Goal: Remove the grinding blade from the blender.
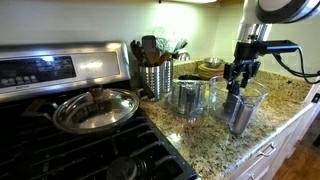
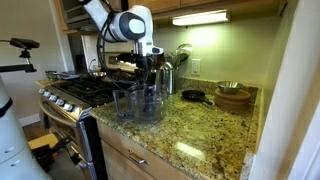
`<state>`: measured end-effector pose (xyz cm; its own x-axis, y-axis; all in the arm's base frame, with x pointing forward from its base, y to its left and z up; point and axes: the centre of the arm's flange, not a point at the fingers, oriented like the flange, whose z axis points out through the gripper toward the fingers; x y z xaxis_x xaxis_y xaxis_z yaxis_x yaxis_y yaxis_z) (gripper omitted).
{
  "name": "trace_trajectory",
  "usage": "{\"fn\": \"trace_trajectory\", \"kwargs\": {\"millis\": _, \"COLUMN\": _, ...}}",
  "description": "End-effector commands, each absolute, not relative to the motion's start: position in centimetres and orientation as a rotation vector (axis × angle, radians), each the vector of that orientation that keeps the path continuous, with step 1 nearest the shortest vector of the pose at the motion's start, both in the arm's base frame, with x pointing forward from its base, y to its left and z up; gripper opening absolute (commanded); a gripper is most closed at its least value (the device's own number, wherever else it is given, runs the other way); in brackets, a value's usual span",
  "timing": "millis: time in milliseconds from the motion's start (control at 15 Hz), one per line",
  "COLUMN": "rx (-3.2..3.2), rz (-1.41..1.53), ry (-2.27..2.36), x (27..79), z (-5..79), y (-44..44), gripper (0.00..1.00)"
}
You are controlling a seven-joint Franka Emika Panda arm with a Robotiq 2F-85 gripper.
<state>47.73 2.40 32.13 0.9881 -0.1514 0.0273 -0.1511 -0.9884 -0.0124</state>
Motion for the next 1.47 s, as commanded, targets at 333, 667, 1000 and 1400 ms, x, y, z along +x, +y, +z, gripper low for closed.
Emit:
{"fn": "trace_trajectory", "kwargs": {"millis": 333, "rx": -3.118, "rz": -0.074, "ry": 0.221, "x": 47.9, "z": 30.5, "y": 1.8, "gripper": 0.80}}
{"fn": "trace_trajectory", "kwargs": {"millis": 667, "rx": -3.122, "rz": -0.125, "ry": 0.214, "x": 47.9, "z": 31.1, "y": 1.9, "gripper": 0.72}}
{"fn": "trace_trajectory", "kwargs": {"millis": 1000, "rx": -3.137, "rz": -0.147, "ry": 0.217, "x": 47.4, "z": 31.7, "y": 1.6, "gripper": 0.28}}
{"fn": "trace_trajectory", "kwargs": {"millis": 1400, "rx": -3.122, "rz": -0.109, "ry": 0.232, "x": 46.9, "z": 33.1, "y": 1.9, "gripper": 0.19}}
